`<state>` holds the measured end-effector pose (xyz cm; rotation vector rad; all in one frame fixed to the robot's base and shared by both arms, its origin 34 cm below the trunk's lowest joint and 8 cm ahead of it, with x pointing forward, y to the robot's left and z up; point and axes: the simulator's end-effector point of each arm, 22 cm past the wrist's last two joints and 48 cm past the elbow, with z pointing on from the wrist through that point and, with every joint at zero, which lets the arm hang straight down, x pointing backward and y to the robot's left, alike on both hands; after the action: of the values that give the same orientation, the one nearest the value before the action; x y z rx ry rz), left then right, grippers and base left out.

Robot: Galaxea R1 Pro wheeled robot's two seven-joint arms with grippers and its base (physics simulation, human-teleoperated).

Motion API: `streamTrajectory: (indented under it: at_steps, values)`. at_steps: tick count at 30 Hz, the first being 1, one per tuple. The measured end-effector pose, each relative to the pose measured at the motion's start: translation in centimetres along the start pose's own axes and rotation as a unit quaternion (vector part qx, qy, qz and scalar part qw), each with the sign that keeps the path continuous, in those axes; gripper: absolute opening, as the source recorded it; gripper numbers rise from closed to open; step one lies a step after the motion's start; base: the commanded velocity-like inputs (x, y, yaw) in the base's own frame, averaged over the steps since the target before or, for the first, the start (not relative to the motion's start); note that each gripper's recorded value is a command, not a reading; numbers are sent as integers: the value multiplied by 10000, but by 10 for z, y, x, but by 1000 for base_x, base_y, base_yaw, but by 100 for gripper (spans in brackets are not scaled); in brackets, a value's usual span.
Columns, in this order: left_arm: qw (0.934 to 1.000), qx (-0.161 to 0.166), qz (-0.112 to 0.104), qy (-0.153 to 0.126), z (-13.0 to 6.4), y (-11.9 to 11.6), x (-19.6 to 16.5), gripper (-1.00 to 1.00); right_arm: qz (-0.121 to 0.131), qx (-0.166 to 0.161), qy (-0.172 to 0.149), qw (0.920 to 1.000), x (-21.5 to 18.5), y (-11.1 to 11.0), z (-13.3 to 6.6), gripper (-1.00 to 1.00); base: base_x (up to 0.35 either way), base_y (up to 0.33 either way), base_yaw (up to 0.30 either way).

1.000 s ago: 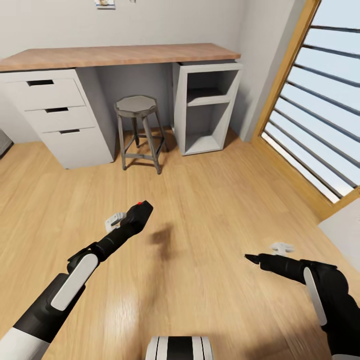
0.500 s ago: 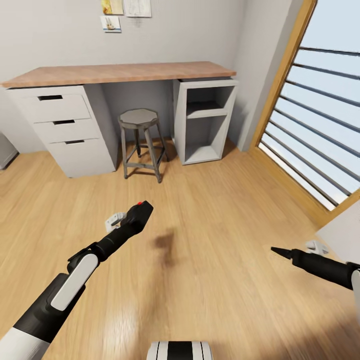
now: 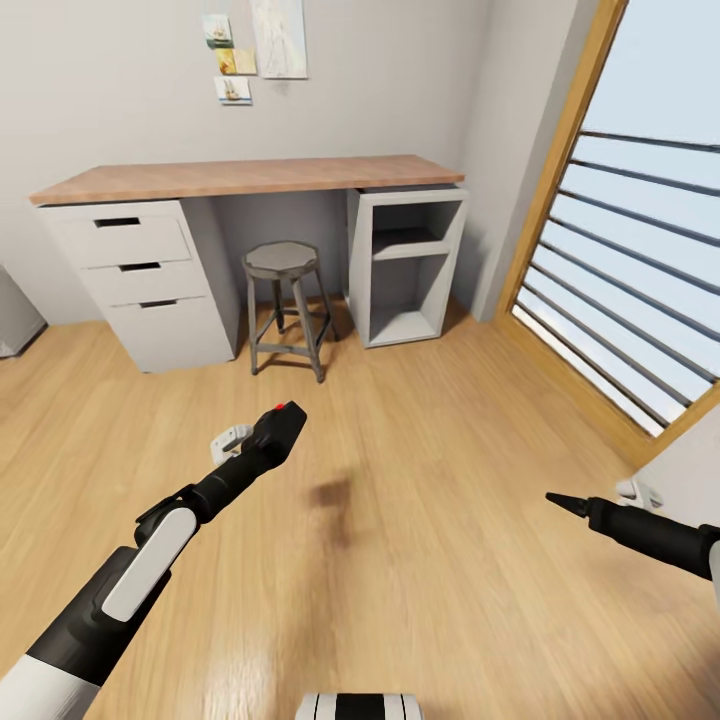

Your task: Attach the digital camera to the camera tripod in the bedroom.

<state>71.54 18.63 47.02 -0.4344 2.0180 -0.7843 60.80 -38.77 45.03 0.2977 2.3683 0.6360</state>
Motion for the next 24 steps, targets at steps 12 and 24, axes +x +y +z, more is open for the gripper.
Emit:
streamTrajectory:
  at_steps: [12, 24]
  values:
    - [9997, 165, 96, -177, -12, -24, -20, -100, -197, -109, -306, 9993, -23, 22, -20, 100, 0, 0, 0]
    - [9981, 453, 292, -304, -26, -62, -33, -100, -293, -171, -506, 9981, -37, 35, -37, 100, 0, 0, 0]
